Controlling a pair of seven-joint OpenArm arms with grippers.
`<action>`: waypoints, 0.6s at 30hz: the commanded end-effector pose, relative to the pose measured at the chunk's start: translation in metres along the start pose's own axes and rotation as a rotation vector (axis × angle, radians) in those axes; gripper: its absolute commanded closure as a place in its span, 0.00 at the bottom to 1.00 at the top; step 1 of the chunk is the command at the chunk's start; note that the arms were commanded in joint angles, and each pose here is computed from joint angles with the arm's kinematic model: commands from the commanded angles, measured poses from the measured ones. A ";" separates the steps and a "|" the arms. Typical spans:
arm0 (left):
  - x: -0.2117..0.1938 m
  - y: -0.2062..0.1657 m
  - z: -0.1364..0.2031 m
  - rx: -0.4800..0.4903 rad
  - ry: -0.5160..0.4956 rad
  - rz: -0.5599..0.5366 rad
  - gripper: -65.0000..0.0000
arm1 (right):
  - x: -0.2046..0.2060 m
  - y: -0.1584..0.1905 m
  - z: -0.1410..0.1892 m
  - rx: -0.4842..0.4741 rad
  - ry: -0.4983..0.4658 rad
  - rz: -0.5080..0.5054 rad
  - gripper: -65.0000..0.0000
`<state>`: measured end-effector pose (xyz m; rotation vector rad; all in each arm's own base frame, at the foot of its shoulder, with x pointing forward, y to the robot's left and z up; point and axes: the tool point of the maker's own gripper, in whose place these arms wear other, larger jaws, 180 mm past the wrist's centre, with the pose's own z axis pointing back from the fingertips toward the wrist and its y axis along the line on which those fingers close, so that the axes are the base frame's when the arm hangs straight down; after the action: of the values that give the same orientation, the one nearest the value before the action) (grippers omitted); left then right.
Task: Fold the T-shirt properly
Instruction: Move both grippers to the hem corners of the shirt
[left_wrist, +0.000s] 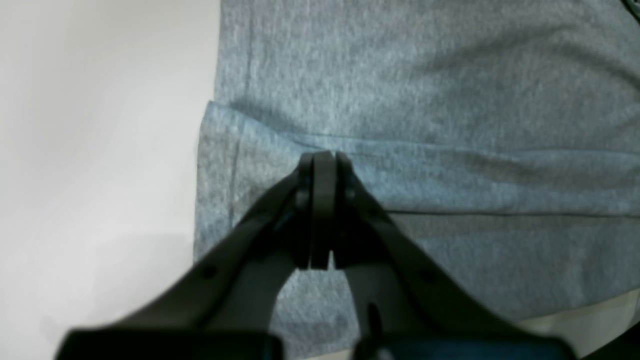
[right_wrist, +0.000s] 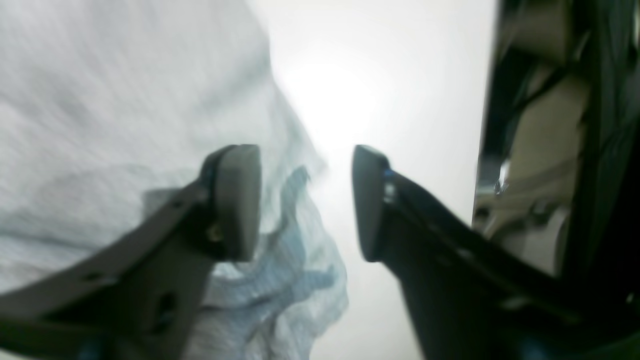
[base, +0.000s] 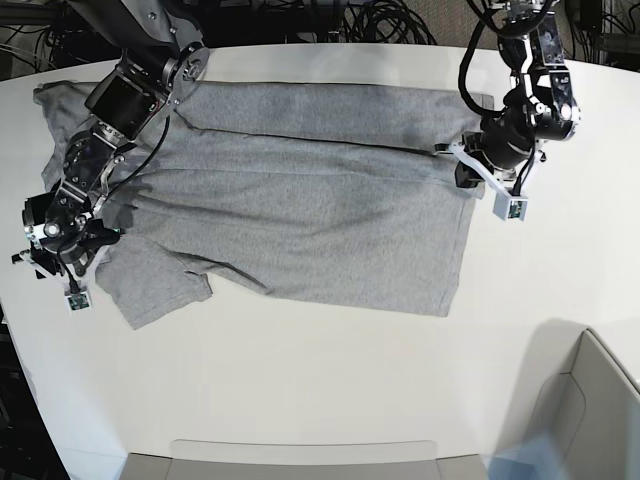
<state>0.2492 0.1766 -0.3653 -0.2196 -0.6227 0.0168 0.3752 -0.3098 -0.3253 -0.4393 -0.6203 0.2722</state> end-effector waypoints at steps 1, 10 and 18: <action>0.010 0.000 0.003 -0.001 -0.035 -0.010 1.00 | 0.019 -0.014 0.006 -0.023 -0.044 0.024 0.46; 0.008 0.000 0.003 0.000 -0.030 -0.009 1.00 | 0.071 -0.020 -0.043 0.240 -0.174 -0.110 0.44; 0.008 0.000 0.003 0.000 -0.029 -0.009 1.00 | 0.067 0.004 -0.088 0.396 -0.236 -0.291 0.44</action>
<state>0.2472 0.1763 -0.3668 -0.2215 -0.6169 0.0181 0.4591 -0.2870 -0.3955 0.1138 -0.7321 0.1802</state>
